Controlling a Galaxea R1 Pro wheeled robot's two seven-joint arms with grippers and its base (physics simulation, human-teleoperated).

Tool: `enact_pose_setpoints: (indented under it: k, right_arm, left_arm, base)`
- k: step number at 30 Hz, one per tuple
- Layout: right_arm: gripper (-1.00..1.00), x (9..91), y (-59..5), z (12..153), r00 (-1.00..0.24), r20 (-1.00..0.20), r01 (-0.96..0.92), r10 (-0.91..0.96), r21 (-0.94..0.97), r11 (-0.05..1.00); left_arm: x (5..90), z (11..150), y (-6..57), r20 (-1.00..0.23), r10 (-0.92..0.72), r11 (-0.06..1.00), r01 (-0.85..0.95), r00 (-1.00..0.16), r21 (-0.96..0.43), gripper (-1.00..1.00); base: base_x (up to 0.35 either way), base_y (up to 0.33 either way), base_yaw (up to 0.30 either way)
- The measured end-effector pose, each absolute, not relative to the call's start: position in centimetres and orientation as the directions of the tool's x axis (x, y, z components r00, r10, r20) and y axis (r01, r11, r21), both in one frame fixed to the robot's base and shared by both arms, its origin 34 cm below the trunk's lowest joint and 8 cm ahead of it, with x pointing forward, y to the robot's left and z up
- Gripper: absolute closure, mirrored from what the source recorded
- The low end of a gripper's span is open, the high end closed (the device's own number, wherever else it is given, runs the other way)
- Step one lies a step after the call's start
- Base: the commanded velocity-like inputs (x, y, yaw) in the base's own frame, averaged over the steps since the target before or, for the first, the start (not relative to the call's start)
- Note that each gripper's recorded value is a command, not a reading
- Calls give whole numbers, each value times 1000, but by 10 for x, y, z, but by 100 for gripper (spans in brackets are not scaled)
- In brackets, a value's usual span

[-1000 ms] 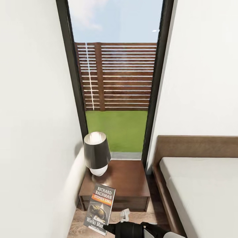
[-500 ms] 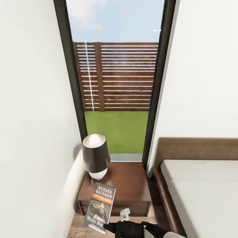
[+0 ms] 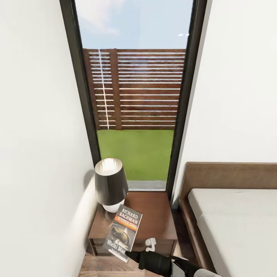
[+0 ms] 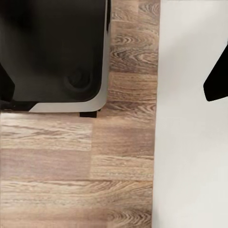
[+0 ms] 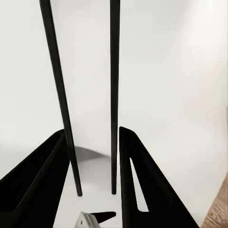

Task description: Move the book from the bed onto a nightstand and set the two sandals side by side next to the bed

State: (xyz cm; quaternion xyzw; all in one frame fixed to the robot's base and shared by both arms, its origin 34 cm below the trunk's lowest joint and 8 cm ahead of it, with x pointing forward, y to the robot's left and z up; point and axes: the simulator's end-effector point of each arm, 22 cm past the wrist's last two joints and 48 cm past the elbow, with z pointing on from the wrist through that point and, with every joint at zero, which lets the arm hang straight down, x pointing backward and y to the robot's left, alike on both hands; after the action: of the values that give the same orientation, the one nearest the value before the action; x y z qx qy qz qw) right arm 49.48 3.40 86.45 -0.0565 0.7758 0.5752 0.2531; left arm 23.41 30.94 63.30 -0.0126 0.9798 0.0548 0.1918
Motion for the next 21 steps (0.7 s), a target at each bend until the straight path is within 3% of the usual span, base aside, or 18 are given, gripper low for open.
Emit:
enact_pose_setpoints:
  k: [21]
  right_arm:
    - [100, 535, -10, 871, -864, -394, -281, 313, 894, 349]
  left_arm:
    - [234, 633, 309, -377, -4, 994, -45, -926, 101, -100]
  base:
    - [116, 0, 0]
